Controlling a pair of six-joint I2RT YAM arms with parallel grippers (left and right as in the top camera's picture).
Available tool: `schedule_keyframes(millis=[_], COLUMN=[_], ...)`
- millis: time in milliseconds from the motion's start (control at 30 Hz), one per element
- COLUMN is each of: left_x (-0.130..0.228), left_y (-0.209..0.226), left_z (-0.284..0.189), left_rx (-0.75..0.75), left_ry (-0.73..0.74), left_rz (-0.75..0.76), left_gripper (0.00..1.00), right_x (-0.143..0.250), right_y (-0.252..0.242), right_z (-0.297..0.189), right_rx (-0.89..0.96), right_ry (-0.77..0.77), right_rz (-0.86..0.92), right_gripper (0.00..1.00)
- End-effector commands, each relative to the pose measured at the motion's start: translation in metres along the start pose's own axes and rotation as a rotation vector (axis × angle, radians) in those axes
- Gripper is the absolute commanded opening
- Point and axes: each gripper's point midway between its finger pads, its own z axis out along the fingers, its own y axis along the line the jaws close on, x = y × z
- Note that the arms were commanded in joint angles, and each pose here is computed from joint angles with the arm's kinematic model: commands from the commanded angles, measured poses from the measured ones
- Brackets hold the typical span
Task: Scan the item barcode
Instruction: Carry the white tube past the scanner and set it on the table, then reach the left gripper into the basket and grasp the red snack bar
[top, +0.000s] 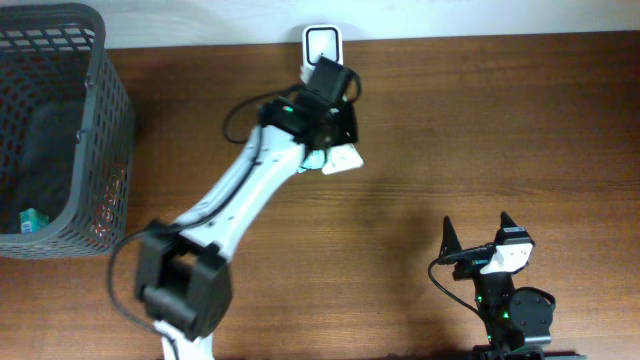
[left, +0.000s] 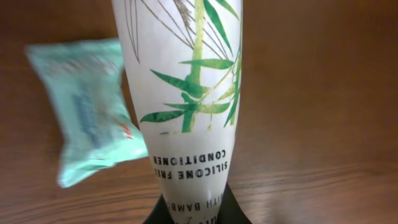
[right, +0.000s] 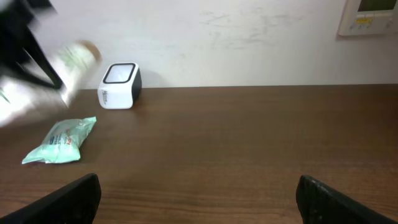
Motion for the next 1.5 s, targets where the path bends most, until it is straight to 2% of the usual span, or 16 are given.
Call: schedule_keyframes(millis=[0, 133, 233, 300, 367, 433, 567, 633, 733, 800, 867, 967, 1133, 1267, 1333, 1467], left_x=[0.036, 0.071, 0.076, 0.074, 0.070, 0.054, -0.011, -0.068, -0.090, -0.079, -0.060, -0.031, 0.000, 0.024, 0.038, 0.055], left_y=[-0.016, -0.017, -0.017, -0.019, -0.022, -0.032, -0.049, -0.025, 0.034, 0.085, 0.104, 0.096, 0.095, 0.074, 0.072, 0.062], left_z=[0.042, 0.079, 0.085, 0.086, 0.086, 0.079, 0.027, -0.016, -0.026, -0.003, 0.022, 0.071, 0.109, 0.115, 0.111, 0.103], left_rx=[-0.031, -0.067, -0.070, -0.064, -0.053, -0.022, 0.046, 0.049, -0.030, -0.117, -0.159, -0.084, -0.071, -0.004, -0.013, 0.053], left_ry=[0.070, 0.154, 0.162, 0.154, 0.139, 0.101, -0.037, -0.159, -0.158, -0.061, 0.026, 0.144, 0.240, 0.317, 0.364, 0.448], left_rz=[0.055, 0.093, 0.098, 0.098, 0.096, 0.091, 0.073, 0.090, 0.028, -0.035, -0.054, -0.047, -0.042, 0.073, 0.110, 0.083], left_gripper=[0.00, 0.02, 0.03, 0.25, 0.24, 0.38, 0.41, 0.47, 0.46, 0.43, 0.47, 0.65, 0.64, 0.47, 0.28, 0.27], right_x=[0.003, 0.003, 0.003, 0.003, 0.003, 0.003, 0.003, 0.003, 0.003, 0.003, 0.003, 0.003, 0.003, 0.003, 0.003, 0.003], right_y=[-0.002, -0.002, -0.002, -0.002, -0.002, -0.002, -0.002, -0.002, -0.002, -0.002, -0.002, -0.002, -0.002, -0.002, -0.002, -0.002], right_z=[0.000, 0.000, 0.000, 0.000, 0.000, 0.000, 0.000, 0.000, 0.000, 0.000, 0.000, 0.000, 0.000, 0.000, 0.000, 0.000], right_rx=[0.008, 0.008, 0.008, 0.008, 0.008, 0.008, 0.008, 0.008, 0.008, 0.008, 0.008, 0.008, 0.008, 0.008, 0.008, 0.008], right_ry=[0.002, 0.002, 0.002, 0.002, 0.002, 0.002, 0.002, 0.002, 0.002, 0.002, 0.002, 0.002, 0.002, 0.002, 0.002, 0.002], right_rz=[0.004, 0.004, 0.004, 0.004, 0.004, 0.004, 0.004, 0.004, 0.004, 0.004, 0.004, 0.004, 0.004, 0.004, 0.004, 0.004], right_gripper=[0.99, 0.99, 0.99, 0.99, 0.99, 0.99, 0.99, 0.99, 0.99, 0.99, 0.99, 0.99, 0.99, 0.99, 0.98, 0.99])
